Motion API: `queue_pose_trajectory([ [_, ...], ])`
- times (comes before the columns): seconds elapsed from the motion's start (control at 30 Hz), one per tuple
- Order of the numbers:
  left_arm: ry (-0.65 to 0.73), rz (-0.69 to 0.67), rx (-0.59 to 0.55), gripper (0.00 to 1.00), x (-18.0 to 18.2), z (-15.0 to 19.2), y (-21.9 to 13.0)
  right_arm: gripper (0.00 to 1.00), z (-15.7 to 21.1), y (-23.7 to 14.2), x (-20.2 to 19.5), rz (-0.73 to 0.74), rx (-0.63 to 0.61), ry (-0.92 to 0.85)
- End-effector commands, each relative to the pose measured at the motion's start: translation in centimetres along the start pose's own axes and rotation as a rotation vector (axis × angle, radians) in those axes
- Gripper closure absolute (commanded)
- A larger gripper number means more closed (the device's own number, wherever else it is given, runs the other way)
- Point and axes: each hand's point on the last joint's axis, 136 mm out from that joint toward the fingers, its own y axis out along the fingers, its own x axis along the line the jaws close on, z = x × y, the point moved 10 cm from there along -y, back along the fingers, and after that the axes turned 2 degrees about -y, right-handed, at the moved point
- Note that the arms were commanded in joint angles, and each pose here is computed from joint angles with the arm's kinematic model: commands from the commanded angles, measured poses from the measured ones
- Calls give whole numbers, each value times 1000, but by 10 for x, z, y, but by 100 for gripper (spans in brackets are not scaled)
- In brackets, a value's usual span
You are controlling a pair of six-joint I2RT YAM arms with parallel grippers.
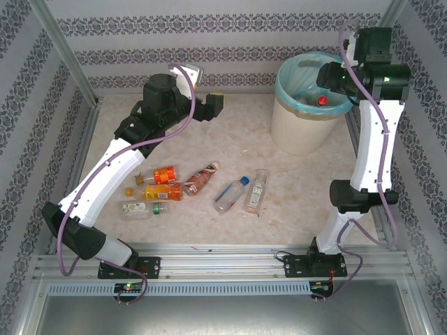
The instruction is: Put the plastic bottles in the bin
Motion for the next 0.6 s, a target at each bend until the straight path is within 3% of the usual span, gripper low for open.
queue_pose_trajectory([
  [0.0, 130, 33, 122, 11, -3, 18, -14, 47, 4, -5, 21, -43, -33, -55],
  [0.17, 215, 124, 357, 11, -4, 60, -23, 47, 27, -22, 61, -177, -138, -178],
  [0.3, 174, 118, 558, 13, -5, 95, -22, 46, 66, -26, 84, -268, -265, -291],
  [0.43, 100, 182, 686, 14, -28, 130, -9, 44, 100, -25, 80, -271, -347, -284],
  [0.57, 60, 258, 763, 14, -54, 169, 16, 44, 118, -25, 71, -242, -342, -270],
])
